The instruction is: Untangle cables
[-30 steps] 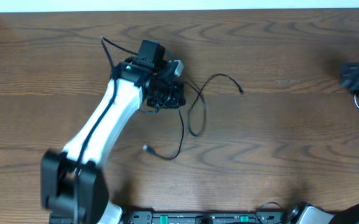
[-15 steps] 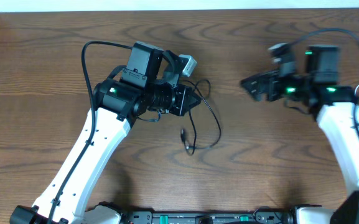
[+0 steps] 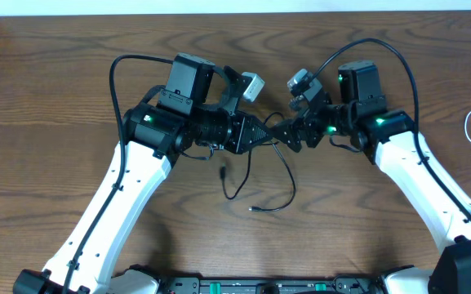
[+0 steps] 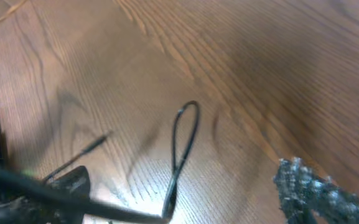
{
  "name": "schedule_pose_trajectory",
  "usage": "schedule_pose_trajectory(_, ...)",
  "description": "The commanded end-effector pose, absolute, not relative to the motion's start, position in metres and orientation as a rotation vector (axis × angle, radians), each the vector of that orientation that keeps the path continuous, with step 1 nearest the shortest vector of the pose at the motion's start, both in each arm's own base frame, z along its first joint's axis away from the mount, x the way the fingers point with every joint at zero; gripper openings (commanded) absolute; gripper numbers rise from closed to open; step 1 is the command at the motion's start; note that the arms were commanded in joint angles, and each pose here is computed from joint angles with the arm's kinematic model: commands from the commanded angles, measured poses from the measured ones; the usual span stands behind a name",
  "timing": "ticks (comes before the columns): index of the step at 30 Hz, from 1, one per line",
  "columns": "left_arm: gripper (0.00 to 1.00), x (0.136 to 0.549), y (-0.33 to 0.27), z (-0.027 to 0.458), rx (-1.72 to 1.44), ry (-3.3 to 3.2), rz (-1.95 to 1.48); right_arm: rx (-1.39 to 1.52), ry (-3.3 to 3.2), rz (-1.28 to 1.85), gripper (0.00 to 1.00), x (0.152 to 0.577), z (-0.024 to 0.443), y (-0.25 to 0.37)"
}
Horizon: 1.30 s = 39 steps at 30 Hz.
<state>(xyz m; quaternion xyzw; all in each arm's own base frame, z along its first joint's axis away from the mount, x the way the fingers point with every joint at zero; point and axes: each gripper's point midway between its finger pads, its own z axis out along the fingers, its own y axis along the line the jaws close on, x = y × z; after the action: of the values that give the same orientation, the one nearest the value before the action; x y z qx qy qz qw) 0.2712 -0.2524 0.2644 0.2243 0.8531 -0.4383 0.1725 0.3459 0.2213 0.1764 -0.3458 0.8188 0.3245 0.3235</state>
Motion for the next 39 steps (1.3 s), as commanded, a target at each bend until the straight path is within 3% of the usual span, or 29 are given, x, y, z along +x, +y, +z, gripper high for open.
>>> schedule_pose_trajectory(1, 0.08, 0.266, -0.258, 0.280, 0.687, 2.359, -1.303, -0.947, 2.133, 0.866, 0.73, 0.341, 0.175, 0.229)
schedule_pose_trajectory(4, 0.08, 0.264, -0.260, 0.283, 0.699, 2.341, -1.328, -0.956, 2.126, 0.871, 0.17, 0.339, 0.176, 0.233)
schedule_pose_trajectory(5, 0.07, 0.265, -0.260, 0.283, 0.700, 2.339, -1.326, -0.958, 2.124, 0.867, 0.03, 0.340, 0.176, 0.233)
schedule_pose_trajectory(6, 0.07, 0.265, -0.260, 0.283, 0.700, 2.339, -1.326, -0.956, 2.125, 0.860, 0.01, 0.340, 0.176, 0.233)
schedule_pose_trajectory(10, 0.09, 0.276, -0.253, 0.274, 0.658, 2.373, -1.209, -0.901, 2.182, 0.681, 0.01, 0.357, 0.165, 0.216)
schedule_pose_trajectory(12, 0.29, 0.287, -0.243, 0.262, 0.611, 2.412, -1.087, -0.789, 2.250, 0.484, 0.01, 0.376, 0.158, 0.193)
schedule_pose_trajectory(14, 0.36, 0.298, -0.227, 0.246, 0.545, 2.471, -0.913, -0.663, 2.287, 0.292, 0.01, 0.393, 0.158, 0.164)
schedule_pose_trajectory(19, 0.39, 0.308, -0.192, 0.216, 0.404, 2.601, -0.616, -0.524, 2.199, 0.143, 0.01, 0.412, 0.206, 0.127)
schedule_pose_trajectory(25, 0.39, 0.308, -0.185, 0.208, 0.376, 2.631, -0.568, -0.314, 2.022, -0.010, 0.01, 0.426, 0.293, 0.070)
schedule_pose_trajectory(27, 0.39, 0.308, -0.185, 0.208, 0.376, 2.631, -0.568, -0.215, 1.978, 0.031, 0.01, 0.426, 0.313, 0.060)
schedule_pose_trajectory(28, 0.39, 0.308, -0.185, 0.208, 0.377, 2.631, -0.567, -0.304, 1.963, 0.116, 0.01, 0.422, 0.316, 0.074)
schedule_pose_trajectory(30, 0.39, 0.308, -0.185, 0.208, 0.376, 2.629, -0.568, -0.606, 1.942, 0.262, 0.01, 0.402, 0.307, 0.107)
schedule_pose_trajectory(32, 0.39, 0.309, -0.185, 0.208, 0.376, 2.626, -0.569, -0.678, 2.045, 0.290, 0.01, 0.385, 0.281, 0.105)
schedule_pose_trajectory(34, 0.39, 0.309, -0.185, 0.208, 0.366, 2.630, -0.571, -0.595, 2.233, 0.194, 0.01, 0.376, 0.248, 0.079)
schedule_pose_trajectory(39, 0.39, 0.309, -0.185, 0.208, 0.342, 2.636, -0.577, -0.052, 2.657, -0.160, 0.01, 0.337, 0.187, -0.003)
